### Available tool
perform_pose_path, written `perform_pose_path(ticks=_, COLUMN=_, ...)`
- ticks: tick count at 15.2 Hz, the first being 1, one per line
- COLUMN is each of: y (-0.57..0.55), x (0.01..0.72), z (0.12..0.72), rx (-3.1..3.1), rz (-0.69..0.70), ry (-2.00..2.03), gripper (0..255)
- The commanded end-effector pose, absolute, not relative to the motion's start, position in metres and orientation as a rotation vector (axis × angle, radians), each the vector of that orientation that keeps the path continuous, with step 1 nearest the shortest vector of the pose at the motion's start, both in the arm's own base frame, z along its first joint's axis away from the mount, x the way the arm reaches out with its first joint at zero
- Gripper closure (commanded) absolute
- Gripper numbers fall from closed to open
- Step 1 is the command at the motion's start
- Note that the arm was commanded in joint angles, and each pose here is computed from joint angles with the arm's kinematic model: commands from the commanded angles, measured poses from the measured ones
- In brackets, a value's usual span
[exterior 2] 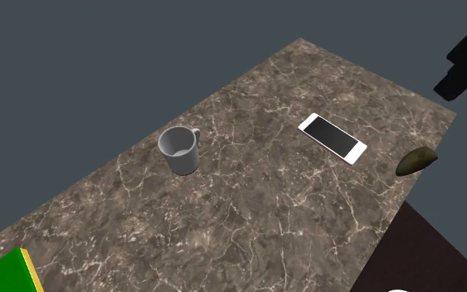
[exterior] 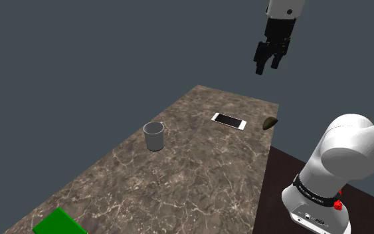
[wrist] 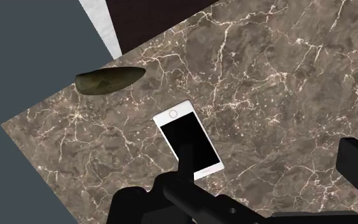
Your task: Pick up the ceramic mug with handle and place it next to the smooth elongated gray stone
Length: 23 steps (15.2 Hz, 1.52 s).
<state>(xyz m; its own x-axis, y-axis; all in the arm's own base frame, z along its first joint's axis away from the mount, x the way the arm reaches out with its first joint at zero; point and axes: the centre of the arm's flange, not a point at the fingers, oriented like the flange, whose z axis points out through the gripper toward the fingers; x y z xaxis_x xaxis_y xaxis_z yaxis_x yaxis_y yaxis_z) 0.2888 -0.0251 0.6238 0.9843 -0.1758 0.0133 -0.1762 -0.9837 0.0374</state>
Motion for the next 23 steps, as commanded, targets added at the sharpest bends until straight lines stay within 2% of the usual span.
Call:
perform_pose_path(ticks=1, y=-0.025, x=0.289, z=0.624, rx=3.091, rz=0.015, ry=-0.274, gripper=0)
perform_pose_path(ticks=23, y=0.177, x=0.456, z=0.493, rx=3.064, rz=-0.014, ry=-0.393, gripper=0)
